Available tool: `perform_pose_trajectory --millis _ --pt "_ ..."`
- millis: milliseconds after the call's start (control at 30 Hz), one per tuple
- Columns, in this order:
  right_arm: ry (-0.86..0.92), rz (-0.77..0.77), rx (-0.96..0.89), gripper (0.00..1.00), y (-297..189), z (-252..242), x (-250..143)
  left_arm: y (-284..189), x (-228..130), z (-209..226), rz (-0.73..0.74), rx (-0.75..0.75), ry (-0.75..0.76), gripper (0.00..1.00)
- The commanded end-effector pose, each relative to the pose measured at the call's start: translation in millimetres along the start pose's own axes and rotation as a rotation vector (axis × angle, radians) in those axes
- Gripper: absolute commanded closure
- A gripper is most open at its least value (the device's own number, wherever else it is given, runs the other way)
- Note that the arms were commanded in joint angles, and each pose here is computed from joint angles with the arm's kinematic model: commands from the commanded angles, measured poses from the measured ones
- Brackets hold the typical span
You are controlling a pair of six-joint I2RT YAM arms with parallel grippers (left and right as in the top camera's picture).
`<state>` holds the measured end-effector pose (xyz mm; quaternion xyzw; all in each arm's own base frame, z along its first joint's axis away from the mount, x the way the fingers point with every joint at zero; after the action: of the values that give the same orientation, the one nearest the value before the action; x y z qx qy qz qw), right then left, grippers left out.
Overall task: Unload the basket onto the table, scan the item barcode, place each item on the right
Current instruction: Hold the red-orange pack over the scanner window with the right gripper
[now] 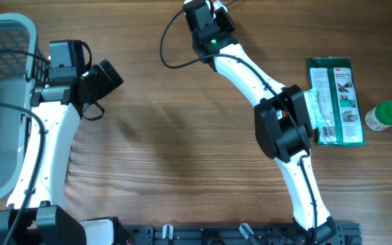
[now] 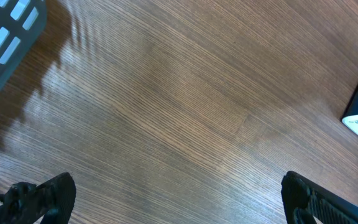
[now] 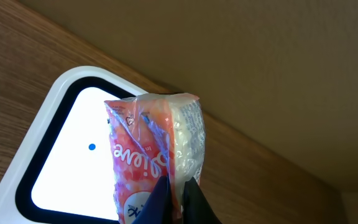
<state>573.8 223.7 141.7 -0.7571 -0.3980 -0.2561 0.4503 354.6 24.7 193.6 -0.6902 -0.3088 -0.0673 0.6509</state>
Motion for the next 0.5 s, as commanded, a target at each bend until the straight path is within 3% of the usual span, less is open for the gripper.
perform_pose_trajectory --millis 0,467 --pt "0.065 -0.046 0.021 0.96 -16.1 -16.4 24.8 -4.8 4.2 1.6 -0.020 0.007 -0.002 0.00" --pt "0.162 -0.025 0.064 0.96 -14.9 -16.2 22.1 -4.8 4.2 1.6 -0.020 0.007 -0.002 0.00"
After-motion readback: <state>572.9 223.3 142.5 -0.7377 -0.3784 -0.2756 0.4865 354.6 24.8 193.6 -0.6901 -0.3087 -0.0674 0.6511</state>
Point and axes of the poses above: each gripper's point midway between its finger pads, its own y axis out along the fingers, its own z axis along the line the jaws close on, x = y × z, the point moved 4 cm from there along -y, back along the fingers, and after that the axes turned 15 degrees about y, right-handed, at the moved point
